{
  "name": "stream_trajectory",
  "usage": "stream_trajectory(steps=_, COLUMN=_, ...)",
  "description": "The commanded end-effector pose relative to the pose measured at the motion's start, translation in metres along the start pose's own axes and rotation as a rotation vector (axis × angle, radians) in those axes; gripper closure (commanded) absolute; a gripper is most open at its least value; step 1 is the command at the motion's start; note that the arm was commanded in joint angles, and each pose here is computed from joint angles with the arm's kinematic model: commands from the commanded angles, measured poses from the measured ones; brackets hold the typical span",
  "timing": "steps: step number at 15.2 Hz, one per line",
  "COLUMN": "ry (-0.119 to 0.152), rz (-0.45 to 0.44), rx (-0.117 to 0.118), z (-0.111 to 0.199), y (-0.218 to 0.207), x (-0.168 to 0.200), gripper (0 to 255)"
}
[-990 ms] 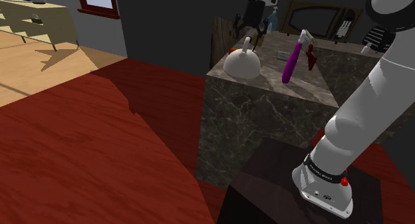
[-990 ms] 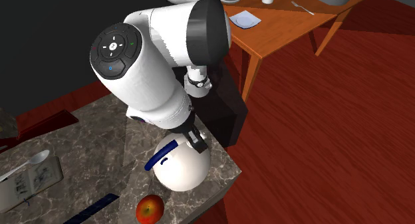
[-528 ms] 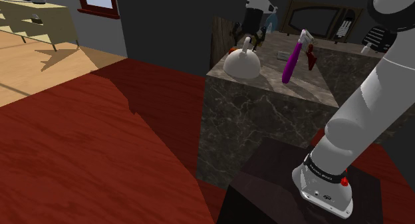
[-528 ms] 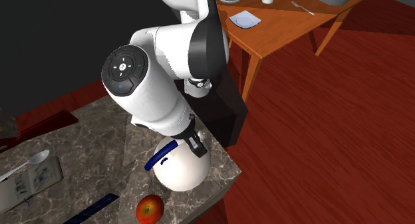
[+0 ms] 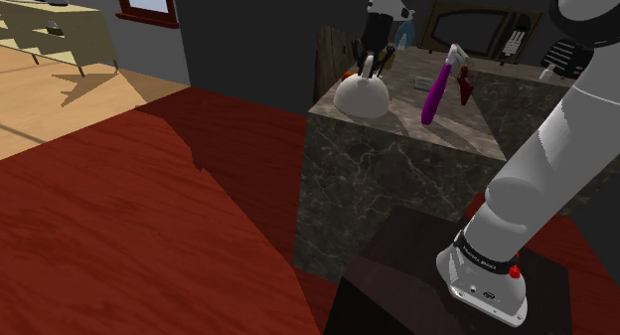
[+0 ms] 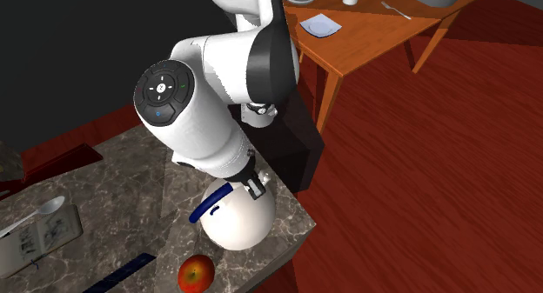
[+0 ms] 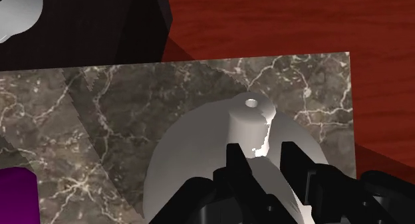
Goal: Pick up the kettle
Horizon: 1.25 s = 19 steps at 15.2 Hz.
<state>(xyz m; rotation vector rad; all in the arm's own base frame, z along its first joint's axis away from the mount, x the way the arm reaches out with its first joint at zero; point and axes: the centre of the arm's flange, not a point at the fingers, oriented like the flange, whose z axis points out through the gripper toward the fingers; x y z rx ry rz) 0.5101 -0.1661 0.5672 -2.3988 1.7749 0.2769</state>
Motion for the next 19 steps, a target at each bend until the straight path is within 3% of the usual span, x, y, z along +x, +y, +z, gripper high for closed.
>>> stream_trajectory(steps=1, ry=0.000, rz=0.001, rx=-0.001, z=0.001, y=0.000, x=0.000, gripper=255)
stream_trajectory(steps=19, ry=0.000, rz=0.001, rx=-0.001, z=-0.078, y=-0.001, x=-0.018, gripper=255)
